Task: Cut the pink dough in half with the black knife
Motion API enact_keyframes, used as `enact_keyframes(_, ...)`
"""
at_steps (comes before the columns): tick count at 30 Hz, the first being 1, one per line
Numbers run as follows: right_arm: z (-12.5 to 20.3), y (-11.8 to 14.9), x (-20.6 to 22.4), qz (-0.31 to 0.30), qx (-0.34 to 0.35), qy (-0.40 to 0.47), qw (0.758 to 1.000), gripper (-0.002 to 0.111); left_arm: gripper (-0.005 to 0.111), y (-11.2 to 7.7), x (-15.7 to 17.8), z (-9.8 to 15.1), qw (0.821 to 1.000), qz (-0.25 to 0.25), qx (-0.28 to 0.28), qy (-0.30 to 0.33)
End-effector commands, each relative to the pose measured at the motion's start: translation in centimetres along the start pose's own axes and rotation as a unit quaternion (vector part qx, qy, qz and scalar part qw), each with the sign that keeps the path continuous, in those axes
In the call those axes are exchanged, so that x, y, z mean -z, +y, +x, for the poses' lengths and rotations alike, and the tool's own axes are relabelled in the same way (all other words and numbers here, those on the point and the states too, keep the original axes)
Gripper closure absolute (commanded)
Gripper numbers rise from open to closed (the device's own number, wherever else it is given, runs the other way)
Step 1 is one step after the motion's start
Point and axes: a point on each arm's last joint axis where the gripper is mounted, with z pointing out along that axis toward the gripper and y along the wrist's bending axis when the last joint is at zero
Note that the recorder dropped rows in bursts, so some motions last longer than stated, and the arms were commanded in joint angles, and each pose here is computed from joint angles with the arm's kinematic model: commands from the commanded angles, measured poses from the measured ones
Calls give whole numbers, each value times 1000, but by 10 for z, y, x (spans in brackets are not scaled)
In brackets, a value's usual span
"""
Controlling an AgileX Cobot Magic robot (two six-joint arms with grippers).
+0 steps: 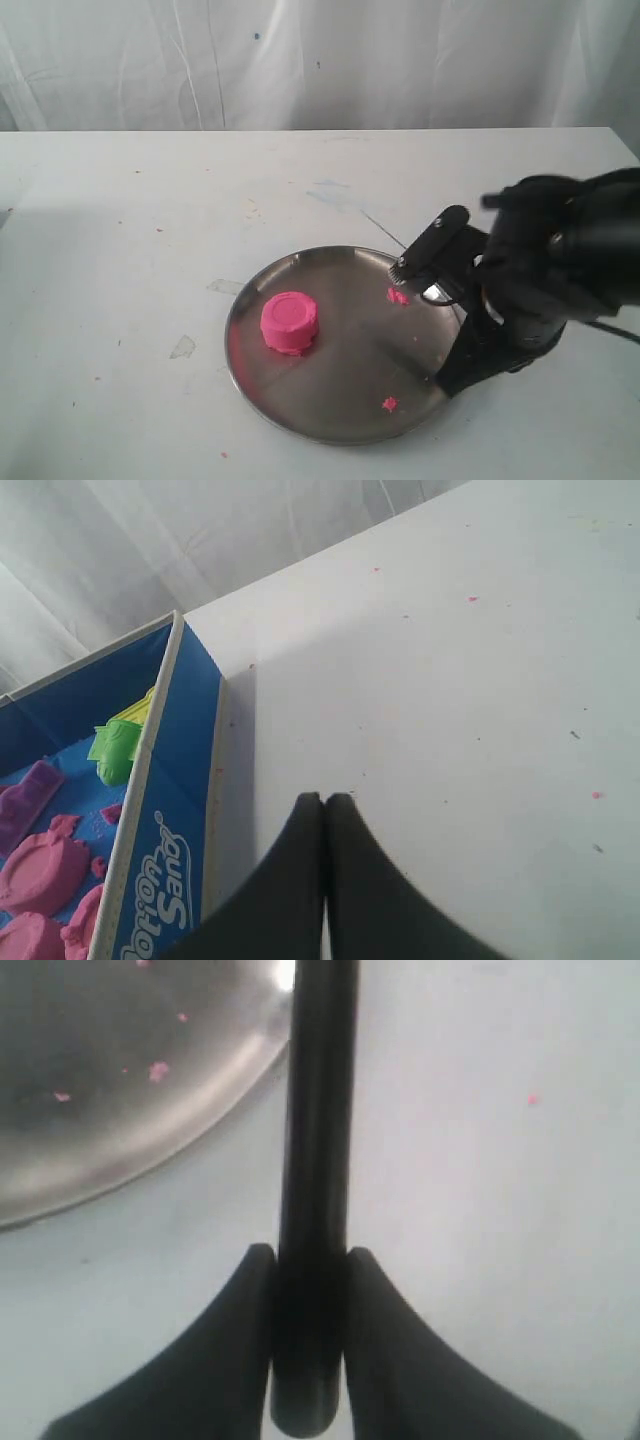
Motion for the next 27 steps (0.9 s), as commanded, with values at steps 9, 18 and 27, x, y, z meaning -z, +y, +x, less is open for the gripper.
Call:
enact_keyframes(9,15,-47,-13,-315,-152,-27,937,108,107,0,0,1,1000,-2,1,-1)
enact_keyframes(18,17,-43,9,-360,-168,-35,917,108,107,0,0,1,1000,-2,1,-1)
enact_keyframes(27,11,-39,38,-423,-165,-108,884,108,107,3,3,-23,988,-30,-69,-132)
